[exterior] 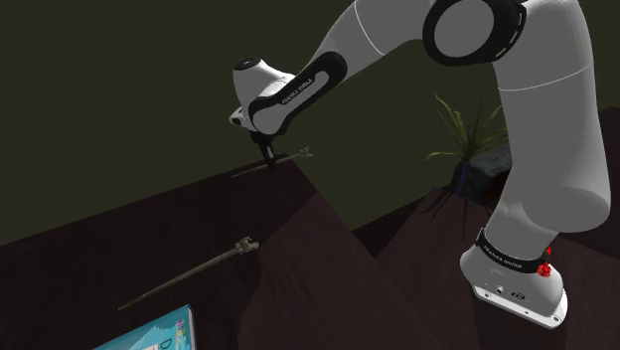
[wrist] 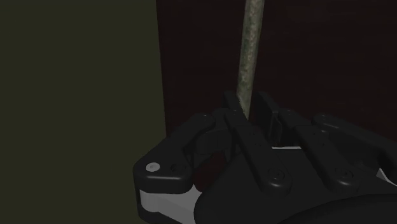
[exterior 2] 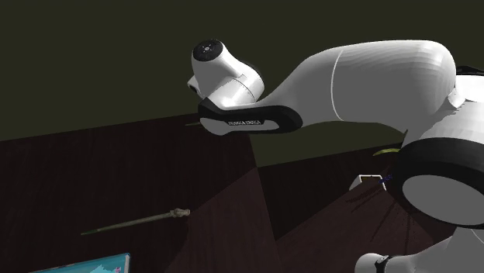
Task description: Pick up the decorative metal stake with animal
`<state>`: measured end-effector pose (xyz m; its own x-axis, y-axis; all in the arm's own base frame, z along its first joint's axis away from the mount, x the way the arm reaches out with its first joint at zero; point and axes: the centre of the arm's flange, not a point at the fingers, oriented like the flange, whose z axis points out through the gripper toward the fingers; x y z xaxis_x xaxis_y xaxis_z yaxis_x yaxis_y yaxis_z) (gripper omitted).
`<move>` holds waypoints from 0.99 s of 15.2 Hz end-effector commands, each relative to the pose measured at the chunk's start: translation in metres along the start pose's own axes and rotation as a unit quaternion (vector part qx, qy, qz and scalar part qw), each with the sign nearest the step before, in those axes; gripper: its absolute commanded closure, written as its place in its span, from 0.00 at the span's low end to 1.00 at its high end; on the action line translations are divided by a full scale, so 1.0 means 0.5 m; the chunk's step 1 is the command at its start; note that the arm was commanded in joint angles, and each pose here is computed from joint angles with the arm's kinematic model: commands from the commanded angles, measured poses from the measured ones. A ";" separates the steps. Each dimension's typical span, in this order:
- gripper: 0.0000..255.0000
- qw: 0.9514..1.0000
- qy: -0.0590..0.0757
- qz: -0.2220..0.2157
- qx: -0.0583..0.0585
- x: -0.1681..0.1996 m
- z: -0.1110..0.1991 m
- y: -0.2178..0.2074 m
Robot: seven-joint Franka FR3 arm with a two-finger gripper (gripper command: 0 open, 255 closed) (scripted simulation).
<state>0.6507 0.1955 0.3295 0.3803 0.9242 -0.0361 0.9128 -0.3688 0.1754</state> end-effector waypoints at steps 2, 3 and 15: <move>1.00 1.000 -0.001 0.001 0.000 -0.003 0.007 0.001; 1.00 1.000 -0.001 0.001 0.001 -0.003 0.007 0.001; 1.00 1.000 -0.001 0.001 0.000 -0.005 -0.077 0.017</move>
<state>0.6526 0.1913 0.3613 0.3845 0.9222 -0.0404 0.9118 -0.3726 0.1728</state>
